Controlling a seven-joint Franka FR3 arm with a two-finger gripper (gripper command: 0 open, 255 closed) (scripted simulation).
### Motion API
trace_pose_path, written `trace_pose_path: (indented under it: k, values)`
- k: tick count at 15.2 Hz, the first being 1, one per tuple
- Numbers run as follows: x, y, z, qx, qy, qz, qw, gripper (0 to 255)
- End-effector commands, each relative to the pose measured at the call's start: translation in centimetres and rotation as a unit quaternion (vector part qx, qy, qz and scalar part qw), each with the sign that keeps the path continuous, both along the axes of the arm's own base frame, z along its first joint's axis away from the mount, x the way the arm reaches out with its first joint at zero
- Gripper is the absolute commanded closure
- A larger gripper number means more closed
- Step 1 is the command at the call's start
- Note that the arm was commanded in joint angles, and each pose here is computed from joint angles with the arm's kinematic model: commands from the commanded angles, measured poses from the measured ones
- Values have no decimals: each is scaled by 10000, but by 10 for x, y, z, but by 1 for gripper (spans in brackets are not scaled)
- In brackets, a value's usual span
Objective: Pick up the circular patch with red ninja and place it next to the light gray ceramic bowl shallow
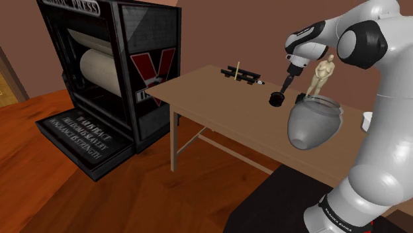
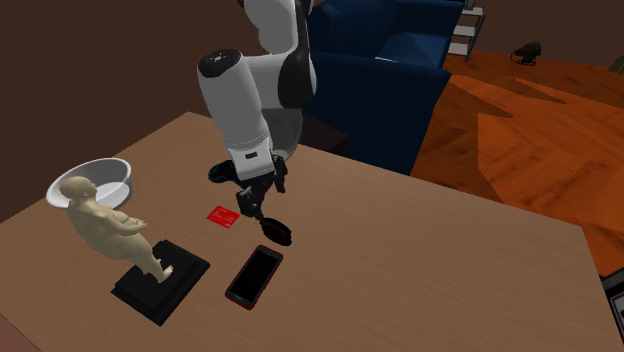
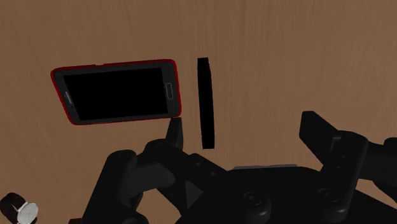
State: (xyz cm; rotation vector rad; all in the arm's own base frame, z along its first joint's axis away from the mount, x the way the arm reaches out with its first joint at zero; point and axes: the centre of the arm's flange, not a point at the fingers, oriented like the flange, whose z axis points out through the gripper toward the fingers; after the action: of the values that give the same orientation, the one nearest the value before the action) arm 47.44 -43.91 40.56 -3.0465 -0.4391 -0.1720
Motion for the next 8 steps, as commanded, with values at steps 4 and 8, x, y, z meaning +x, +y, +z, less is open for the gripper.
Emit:
trace_pose_path:
  k: [4, 8]
  values:
    - [12, -21, -25, 1, -25, 100, 9999, 0]
    - [14, -19, -46, 1, -25, 100, 9999, 0]
